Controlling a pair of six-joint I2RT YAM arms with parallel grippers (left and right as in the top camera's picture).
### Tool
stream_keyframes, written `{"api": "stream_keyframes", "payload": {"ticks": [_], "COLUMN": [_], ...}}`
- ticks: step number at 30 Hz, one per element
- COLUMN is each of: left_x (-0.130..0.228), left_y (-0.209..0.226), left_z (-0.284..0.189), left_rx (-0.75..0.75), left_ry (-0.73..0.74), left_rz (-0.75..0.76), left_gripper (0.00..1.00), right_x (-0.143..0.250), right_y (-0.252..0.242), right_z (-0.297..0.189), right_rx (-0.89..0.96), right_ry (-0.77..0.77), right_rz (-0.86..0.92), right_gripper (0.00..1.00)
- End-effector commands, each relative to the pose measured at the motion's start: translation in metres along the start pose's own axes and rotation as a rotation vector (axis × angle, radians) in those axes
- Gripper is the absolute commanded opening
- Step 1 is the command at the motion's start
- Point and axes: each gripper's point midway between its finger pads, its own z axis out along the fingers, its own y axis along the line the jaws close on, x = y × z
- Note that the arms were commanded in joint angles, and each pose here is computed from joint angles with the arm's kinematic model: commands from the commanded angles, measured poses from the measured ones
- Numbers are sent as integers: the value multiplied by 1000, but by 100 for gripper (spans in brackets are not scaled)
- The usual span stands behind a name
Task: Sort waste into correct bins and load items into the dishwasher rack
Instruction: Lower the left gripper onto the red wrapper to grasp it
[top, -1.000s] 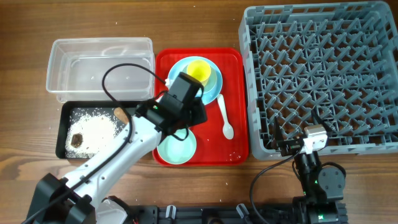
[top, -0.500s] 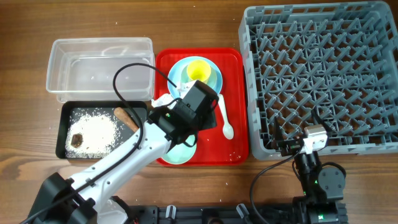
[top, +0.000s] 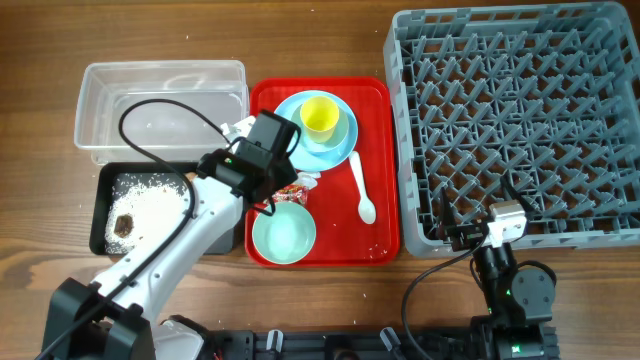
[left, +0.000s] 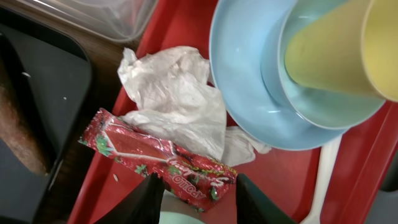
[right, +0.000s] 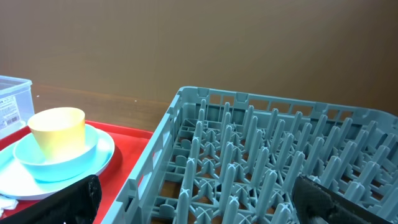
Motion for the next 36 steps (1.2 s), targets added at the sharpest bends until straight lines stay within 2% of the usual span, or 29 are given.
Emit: {"api": "stream_keyframes", "payload": {"ticks": [1,5,9,12,15,21,25,28,36], "left_x": [-7,-2,5,16,29,36,43,48,50], "left_y": [5,4,8,7,-2,-11,-3,10,11], "left_z": [3,13,23,32,39,50,48,46,54], "left_rx": [-26,-42,-75,-94,-86,-78,-114,-168,-158], "left_ry": [-17,-2,27,54,81,81,105,124,112], "left_rz": [-26,-32,-20,5,39,67,79,89,58], "left_gripper": [39,45,46,61,68,68,58,58,58], "right_x": [-3,-3,-3,-3,-3,-3,-3,-3,-3], "right_y": [1,1,1,1,1,1,1,1,1], "right_z": [-1,-1,-1,-1,-1,-1,-1,-1,-1], "right_rx": [-9,-9,-9,-9,-9,-9,-9,-9,-9], "right_ry": [-13,-13,-13,-13,-13,-13,-13,-13,-13], "right_rz": [-10,-10,-10,-10,-10,-10,-10,-10,-10], "right_gripper": [100,100,100,100,100,100,100,100,100]}}
